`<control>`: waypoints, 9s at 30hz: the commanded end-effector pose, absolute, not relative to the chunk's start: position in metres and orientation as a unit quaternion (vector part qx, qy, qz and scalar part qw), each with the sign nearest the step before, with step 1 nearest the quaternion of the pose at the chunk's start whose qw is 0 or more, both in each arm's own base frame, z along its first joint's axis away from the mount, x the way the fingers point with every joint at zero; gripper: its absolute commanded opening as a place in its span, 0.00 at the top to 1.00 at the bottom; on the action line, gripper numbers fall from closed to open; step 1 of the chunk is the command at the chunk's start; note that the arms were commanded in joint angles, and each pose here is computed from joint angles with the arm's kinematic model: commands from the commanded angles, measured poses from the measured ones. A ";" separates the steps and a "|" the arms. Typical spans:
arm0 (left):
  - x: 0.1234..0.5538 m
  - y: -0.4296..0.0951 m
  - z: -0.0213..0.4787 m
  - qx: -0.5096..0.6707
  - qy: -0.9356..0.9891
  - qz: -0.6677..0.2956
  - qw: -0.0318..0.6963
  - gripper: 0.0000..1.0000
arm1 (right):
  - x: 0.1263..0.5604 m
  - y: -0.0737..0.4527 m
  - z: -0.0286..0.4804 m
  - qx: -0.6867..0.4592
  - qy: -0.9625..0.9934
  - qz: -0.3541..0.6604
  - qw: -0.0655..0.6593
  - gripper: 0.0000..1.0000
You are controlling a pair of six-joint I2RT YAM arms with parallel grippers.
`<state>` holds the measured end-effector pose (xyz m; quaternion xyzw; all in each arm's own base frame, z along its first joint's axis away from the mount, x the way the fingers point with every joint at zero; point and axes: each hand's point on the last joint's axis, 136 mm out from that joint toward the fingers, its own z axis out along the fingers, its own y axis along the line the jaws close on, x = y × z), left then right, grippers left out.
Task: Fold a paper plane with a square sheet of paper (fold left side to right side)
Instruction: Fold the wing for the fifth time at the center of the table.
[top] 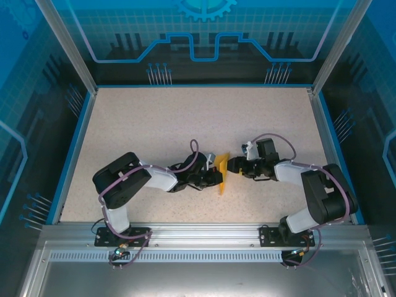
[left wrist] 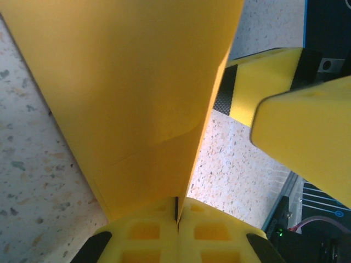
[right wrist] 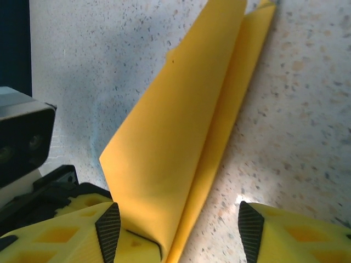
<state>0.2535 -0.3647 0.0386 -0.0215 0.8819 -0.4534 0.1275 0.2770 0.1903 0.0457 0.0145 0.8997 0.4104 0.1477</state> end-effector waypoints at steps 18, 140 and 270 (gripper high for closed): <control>0.255 -0.362 0.034 -0.045 0.874 -0.468 0.122 0.98 | 0.288 0.198 0.018 0.037 0.933 0.343 0.098 0.48; 0.315 -0.349 0.019 -0.057 0.881 -0.456 0.116 1.00 | 0.327 0.208 0.054 0.012 0.925 0.354 0.136 0.46; 0.243 -0.371 0.053 -0.039 0.883 -0.464 0.060 0.57 | 0.307 0.191 -0.009 0.013 0.961 0.274 0.038 0.49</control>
